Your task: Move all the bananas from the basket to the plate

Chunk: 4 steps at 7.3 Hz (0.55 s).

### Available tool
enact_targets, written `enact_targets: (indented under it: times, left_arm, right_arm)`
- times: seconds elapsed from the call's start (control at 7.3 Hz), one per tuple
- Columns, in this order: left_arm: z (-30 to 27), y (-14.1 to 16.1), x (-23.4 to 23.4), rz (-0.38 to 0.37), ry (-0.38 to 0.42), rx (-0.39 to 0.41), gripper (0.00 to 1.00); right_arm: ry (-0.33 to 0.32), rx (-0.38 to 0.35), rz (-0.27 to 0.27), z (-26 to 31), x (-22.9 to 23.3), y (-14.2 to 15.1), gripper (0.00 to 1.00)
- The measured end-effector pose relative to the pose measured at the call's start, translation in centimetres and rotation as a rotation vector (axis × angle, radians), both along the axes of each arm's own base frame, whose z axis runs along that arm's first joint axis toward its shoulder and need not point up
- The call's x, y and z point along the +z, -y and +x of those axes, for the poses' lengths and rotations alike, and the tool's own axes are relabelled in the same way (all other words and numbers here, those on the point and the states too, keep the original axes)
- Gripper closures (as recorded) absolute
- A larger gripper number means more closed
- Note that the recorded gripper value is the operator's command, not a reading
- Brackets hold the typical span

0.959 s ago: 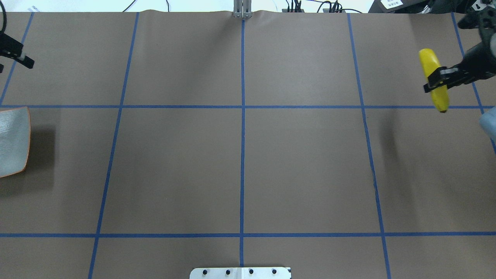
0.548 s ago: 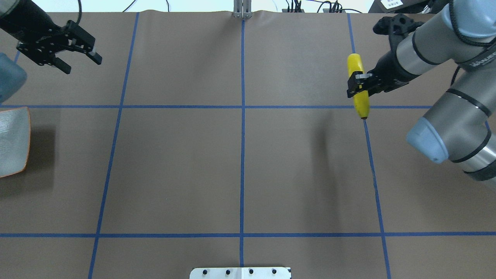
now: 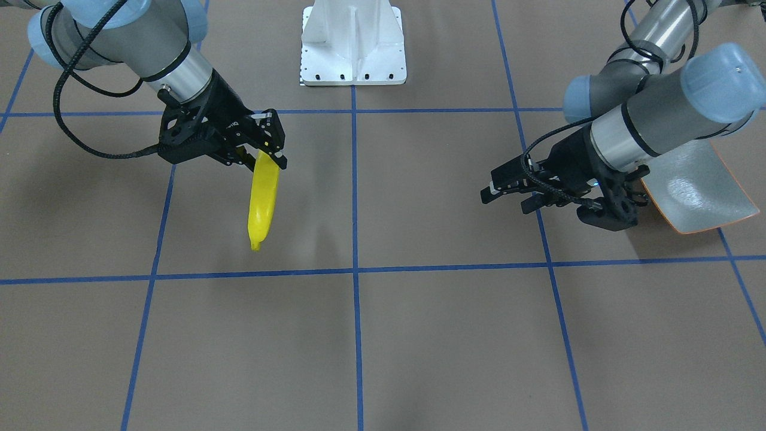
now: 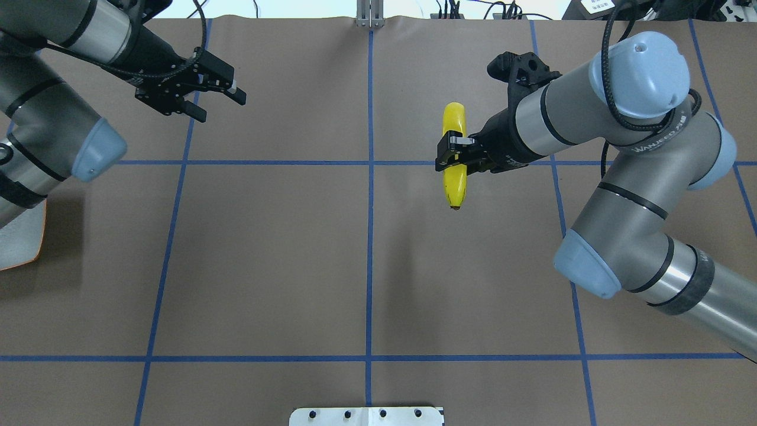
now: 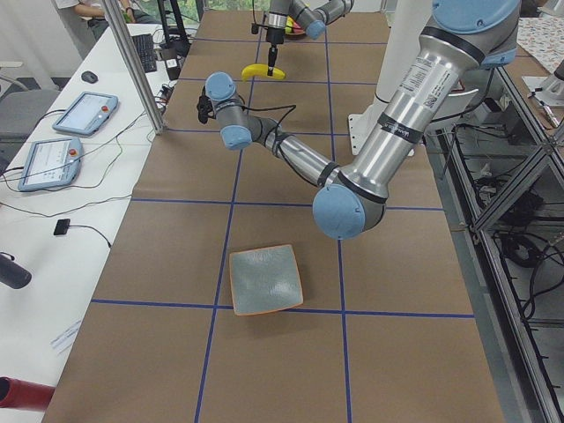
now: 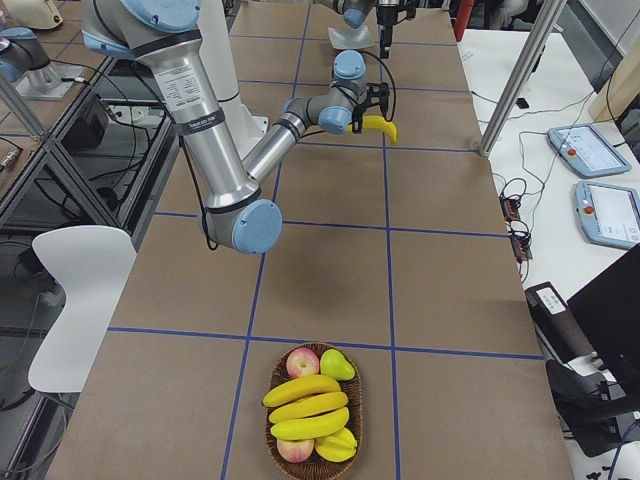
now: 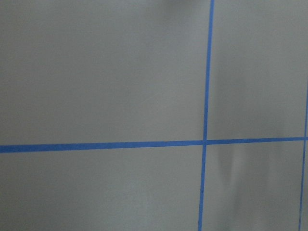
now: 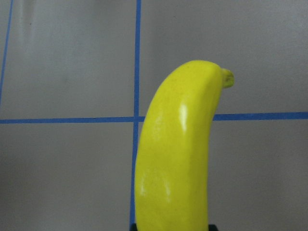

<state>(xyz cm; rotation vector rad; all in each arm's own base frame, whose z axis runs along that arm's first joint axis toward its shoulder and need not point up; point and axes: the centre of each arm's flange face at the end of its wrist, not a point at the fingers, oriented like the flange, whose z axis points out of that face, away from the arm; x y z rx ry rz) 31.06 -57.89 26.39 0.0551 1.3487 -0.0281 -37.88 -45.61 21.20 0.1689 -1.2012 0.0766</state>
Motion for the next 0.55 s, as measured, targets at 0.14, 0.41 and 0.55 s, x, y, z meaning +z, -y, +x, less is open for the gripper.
enact_targets:
  times: [0.14,0.41,0.55]
  left_arm:
    - [1.3,-0.3,-1.3,-0.011,-0.025,-0.028,0.01]
    - [3.1,-1.5,-4.9,-0.123,-0.118,-0.057,0.01]
    - [3.9,-2.6,-6.1,-0.171,-0.175,-0.061,0.01]
  right_arm:
    - [0.014,-0.004,0.002,-0.4,-0.6,-0.7,1.00]
    - [0.076,0.004,0.005,-1.7,-2.3,-2.4,1.00]
    - [0.125,0.017,0.012,-2.5,-3.1,-3.5,1.00]
